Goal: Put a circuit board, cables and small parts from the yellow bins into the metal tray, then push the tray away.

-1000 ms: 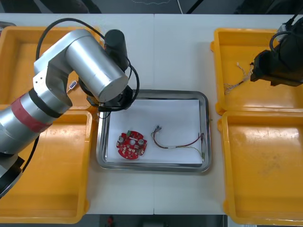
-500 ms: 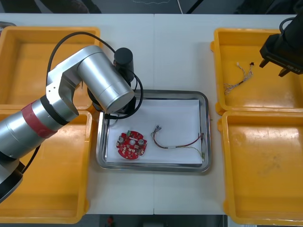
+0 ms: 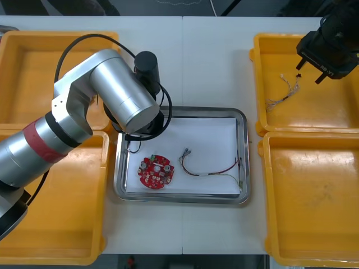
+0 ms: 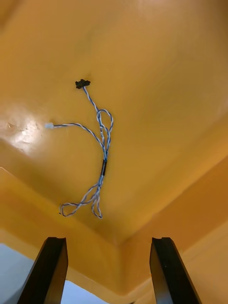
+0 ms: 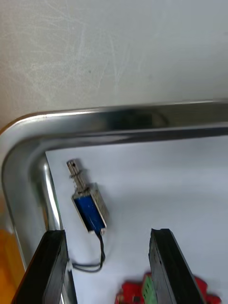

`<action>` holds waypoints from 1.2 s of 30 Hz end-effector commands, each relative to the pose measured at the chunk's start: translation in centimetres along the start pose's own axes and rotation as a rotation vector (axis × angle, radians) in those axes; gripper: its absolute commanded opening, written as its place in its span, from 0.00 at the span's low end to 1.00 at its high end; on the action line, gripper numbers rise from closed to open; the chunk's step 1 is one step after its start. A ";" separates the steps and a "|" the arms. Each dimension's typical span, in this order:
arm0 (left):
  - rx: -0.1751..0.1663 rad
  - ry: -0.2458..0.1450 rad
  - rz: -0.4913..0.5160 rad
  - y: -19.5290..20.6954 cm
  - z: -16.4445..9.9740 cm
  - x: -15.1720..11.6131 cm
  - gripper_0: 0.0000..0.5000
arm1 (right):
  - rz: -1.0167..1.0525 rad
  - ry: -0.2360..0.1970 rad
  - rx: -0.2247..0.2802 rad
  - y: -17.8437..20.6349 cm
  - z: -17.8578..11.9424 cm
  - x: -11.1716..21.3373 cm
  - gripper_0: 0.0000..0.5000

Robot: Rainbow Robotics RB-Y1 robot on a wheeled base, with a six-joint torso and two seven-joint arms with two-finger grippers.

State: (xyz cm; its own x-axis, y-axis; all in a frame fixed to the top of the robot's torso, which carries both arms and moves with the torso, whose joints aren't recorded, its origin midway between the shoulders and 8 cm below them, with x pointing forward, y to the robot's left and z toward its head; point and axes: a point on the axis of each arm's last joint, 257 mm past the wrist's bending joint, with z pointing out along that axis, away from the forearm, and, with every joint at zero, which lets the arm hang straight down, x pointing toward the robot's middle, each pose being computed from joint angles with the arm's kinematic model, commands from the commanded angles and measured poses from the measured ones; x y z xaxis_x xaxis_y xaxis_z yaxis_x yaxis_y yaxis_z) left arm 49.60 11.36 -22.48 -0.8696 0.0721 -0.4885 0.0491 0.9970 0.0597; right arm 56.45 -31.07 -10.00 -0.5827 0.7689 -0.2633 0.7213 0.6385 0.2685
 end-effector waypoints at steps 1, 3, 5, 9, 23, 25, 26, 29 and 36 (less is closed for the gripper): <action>0.076 -0.017 -0.052 -1.6 -3.7 -0.9 1.00 | 0.076 -0.033 -0.091 3.8 -2.4 -1.1 1.00; 0.080 -0.013 -0.022 -1.0 -4.9 -1.3 1.00 | 0.091 -0.042 -0.098 4.2 -1.9 -1.5 1.00; 0.081 -0.010 0.012 -0.3 -6.0 -1.8 1.00 | 0.106 -0.042 -0.105 4.5 -1.3 -1.7 1.00; 0.077 0.001 0.078 1.4 -7.8 -2.9 1.00 | 0.127 -0.042 -0.109 4.7 0.1 -1.9 1.00; 0.161 -0.002 0.229 8.7 -10.8 -6.7 1.00 | 0.192 0.025 -0.086 4.1 6.0 0.3 1.00; 0.160 -0.007 0.245 9.6 -10.7 -7.2 1.00 | 0.199 0.028 -0.092 4.0 6.6 0.4 1.00; 0.163 -0.013 0.258 10.0 -10.5 -7.5 1.00 | 0.200 0.030 -0.092 3.9 7.1 0.7 1.00; 0.163 -0.030 0.284 11.2 -10.0 -8.5 1.00 | 0.203 0.034 -0.089 3.5 8.1 1.0 1.00; 0.150 -0.077 0.364 13.6 -8.0 -10.8 1.00 | 0.183 0.002 -0.063 2.4 9.9 1.1 1.00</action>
State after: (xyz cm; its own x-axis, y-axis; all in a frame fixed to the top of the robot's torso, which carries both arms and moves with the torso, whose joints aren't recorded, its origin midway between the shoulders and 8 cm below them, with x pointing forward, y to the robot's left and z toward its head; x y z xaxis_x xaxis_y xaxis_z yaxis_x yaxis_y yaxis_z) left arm 53.14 21.98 -13.34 -0.8403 0.2918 -0.4570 0.3295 0.9442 -0.0029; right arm 61.04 -28.97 -18.39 -0.4772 0.8578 -0.1908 0.7781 0.5133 0.3620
